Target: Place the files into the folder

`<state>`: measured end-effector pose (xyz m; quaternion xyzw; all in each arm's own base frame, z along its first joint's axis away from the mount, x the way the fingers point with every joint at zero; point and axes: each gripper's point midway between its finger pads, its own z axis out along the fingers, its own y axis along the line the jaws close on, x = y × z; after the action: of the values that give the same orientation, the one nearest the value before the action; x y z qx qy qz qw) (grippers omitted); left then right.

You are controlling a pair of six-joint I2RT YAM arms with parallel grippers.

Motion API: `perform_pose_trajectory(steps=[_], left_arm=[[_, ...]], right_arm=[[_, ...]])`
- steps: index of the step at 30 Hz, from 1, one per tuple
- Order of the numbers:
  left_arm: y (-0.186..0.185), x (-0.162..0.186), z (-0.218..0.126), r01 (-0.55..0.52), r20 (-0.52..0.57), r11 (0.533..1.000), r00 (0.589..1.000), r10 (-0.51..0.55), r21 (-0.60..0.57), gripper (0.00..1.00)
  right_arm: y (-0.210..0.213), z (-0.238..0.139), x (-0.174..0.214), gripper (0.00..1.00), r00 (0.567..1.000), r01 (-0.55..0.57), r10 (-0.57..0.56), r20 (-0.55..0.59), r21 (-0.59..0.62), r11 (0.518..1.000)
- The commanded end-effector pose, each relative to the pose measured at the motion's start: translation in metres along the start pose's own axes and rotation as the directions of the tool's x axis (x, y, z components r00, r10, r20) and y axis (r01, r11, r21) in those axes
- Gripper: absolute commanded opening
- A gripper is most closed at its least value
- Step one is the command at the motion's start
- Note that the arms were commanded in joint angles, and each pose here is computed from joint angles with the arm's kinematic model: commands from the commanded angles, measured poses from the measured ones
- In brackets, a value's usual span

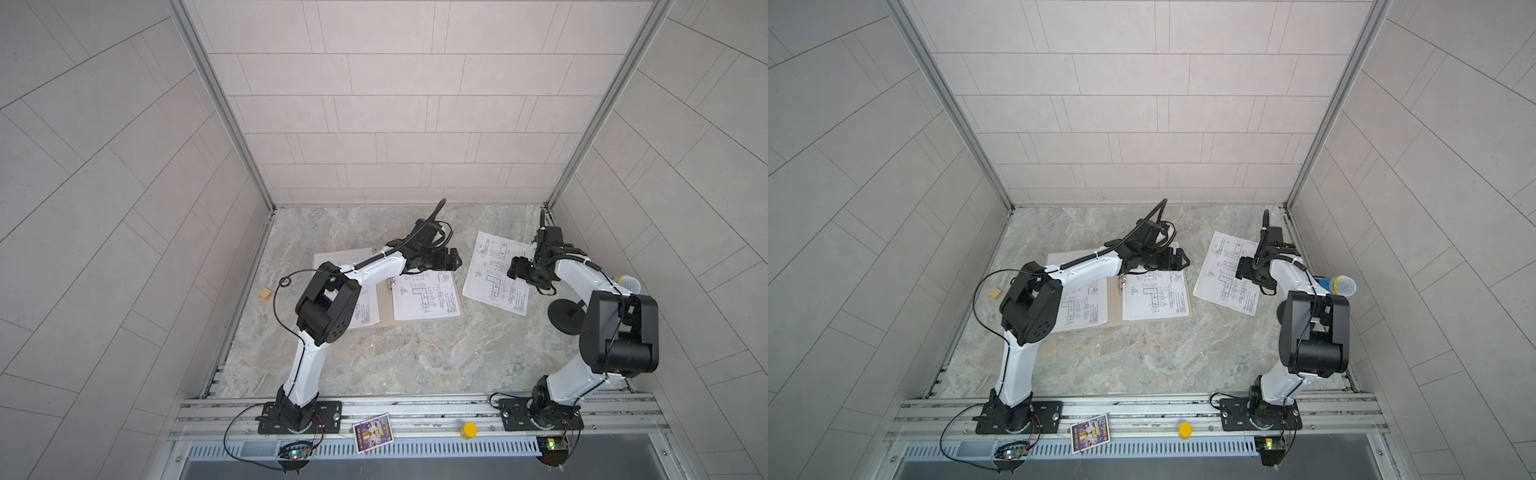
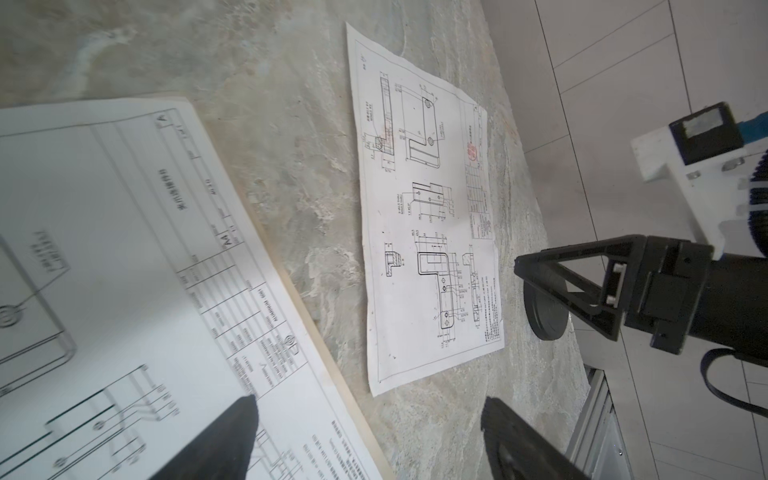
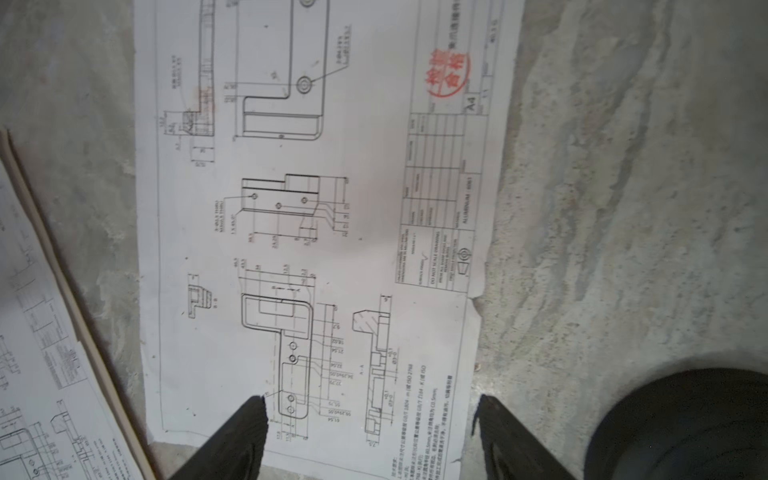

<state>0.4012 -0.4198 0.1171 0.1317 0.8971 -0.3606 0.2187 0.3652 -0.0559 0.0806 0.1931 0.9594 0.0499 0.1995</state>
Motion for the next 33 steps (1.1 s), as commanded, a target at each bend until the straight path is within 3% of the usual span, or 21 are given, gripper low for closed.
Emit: perform_pose_trajectory(steps=[1,6,10,24,33], left_arm=[[-0.006,0.012,0.019,-0.032,-0.055,0.999,0.998,0.031,-0.020,0.91],[-0.010,0.019,0.033,-0.045,-0.068,0.999,0.997,0.043,-0.024,0.91],[-0.013,0.018,0.041,-0.048,-0.068,0.999,0.997,0.047,-0.019,0.91],[-0.019,0.007,0.076,-0.051,-0.039,0.999,0.998,0.051,-0.014,0.89],[-0.017,0.008,0.098,-0.019,-0.057,1.000,0.998,0.020,0.004,0.86]], right_arm=[[-0.014,0.010,0.009,0.81,0.998,-0.053,0.054,-0.020,0.029,0.998],[-0.037,0.019,0.014,0.83,0.992,-0.127,0.127,-0.004,0.055,0.990],[-0.034,0.030,0.020,0.84,0.983,-0.181,0.180,-0.042,-0.027,0.983],[-0.022,0.044,0.025,0.87,0.973,-0.222,0.211,-0.090,-0.139,0.965],[-0.017,0.048,0.025,0.83,0.961,-0.272,0.250,-0.121,-0.218,0.937]])
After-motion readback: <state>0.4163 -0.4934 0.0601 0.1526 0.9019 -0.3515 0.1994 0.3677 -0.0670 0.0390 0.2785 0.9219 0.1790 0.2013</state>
